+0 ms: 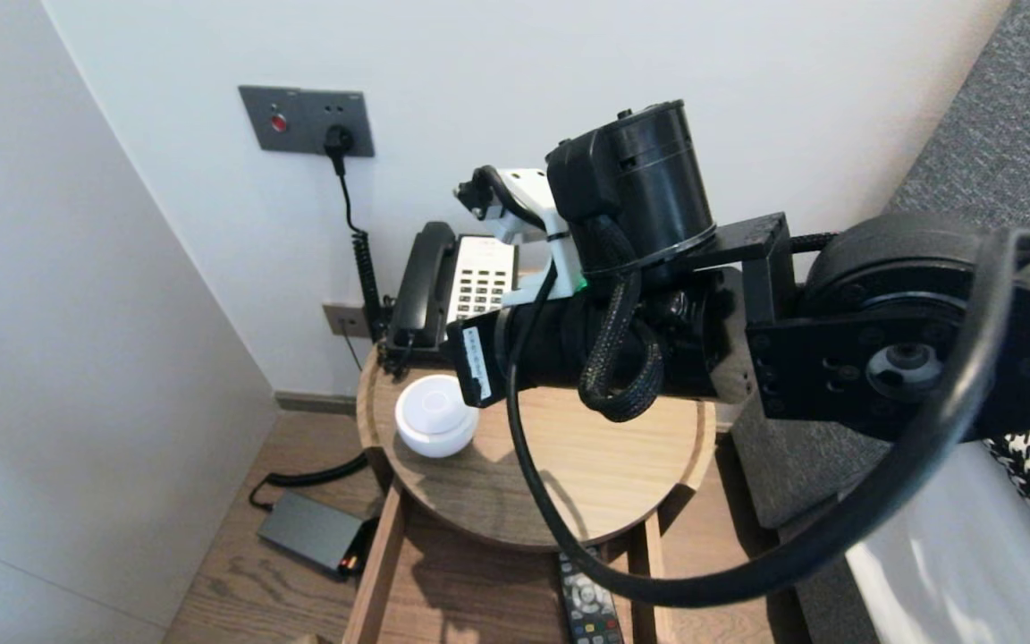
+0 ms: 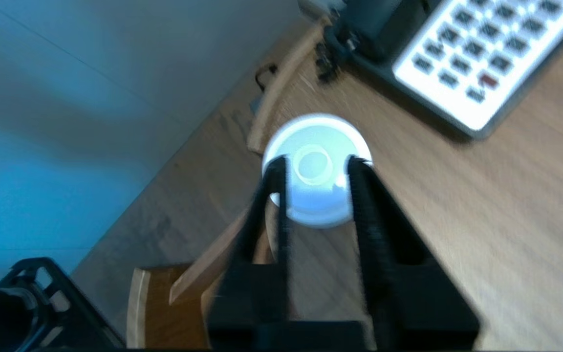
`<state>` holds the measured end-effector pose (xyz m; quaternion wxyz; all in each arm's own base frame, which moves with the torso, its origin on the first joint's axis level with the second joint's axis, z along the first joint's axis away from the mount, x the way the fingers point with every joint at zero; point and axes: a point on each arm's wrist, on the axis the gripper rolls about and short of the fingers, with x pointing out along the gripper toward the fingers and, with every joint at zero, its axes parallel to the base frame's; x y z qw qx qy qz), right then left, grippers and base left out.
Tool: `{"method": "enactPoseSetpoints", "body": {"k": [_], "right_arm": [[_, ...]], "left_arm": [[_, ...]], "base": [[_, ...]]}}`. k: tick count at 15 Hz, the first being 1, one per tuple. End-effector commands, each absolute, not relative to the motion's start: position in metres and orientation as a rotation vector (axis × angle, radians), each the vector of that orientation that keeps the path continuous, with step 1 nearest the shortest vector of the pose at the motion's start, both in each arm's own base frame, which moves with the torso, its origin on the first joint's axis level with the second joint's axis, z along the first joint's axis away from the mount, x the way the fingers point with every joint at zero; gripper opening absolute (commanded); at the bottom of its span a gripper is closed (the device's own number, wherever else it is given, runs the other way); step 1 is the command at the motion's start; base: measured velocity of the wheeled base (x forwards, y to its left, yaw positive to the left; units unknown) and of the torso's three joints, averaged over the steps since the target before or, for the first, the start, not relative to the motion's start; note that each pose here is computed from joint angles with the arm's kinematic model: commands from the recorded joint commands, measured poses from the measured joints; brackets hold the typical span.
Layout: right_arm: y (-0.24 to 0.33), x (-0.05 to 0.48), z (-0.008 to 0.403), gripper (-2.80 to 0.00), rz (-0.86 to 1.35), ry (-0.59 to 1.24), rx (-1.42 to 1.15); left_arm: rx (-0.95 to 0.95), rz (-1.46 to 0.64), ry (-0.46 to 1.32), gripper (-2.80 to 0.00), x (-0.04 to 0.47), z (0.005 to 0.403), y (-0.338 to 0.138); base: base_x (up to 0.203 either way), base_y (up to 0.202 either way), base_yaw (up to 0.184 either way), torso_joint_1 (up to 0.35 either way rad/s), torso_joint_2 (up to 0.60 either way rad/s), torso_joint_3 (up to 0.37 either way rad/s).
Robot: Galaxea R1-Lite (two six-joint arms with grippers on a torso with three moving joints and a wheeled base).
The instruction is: Put the remote controls on the table in the drawer one by one
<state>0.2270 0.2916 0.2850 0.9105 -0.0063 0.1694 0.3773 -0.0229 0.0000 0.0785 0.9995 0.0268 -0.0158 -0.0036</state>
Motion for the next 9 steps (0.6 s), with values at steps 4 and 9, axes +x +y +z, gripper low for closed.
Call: {"method": "enactPoseSetpoints", "body": {"k": [4,9], "right_arm": [[0.326,0.248,0.245,0.00,0.812,0.280,-0.066],[0.344,0.261,0.217,0.00,0.818,0.260,-0.116]], "left_arm": [[0.054,-0.007,-0.020,-2.80,-0.022,0.075,0.000],[0.054,-0.007,-0.020,-2.80,-0.022,0.075,0.000]], "base": [[0.000,0.000,0.000,0.000,0.00,0.000],[0.000,0.000,0.000,0.000,0.00,0.000]]}}
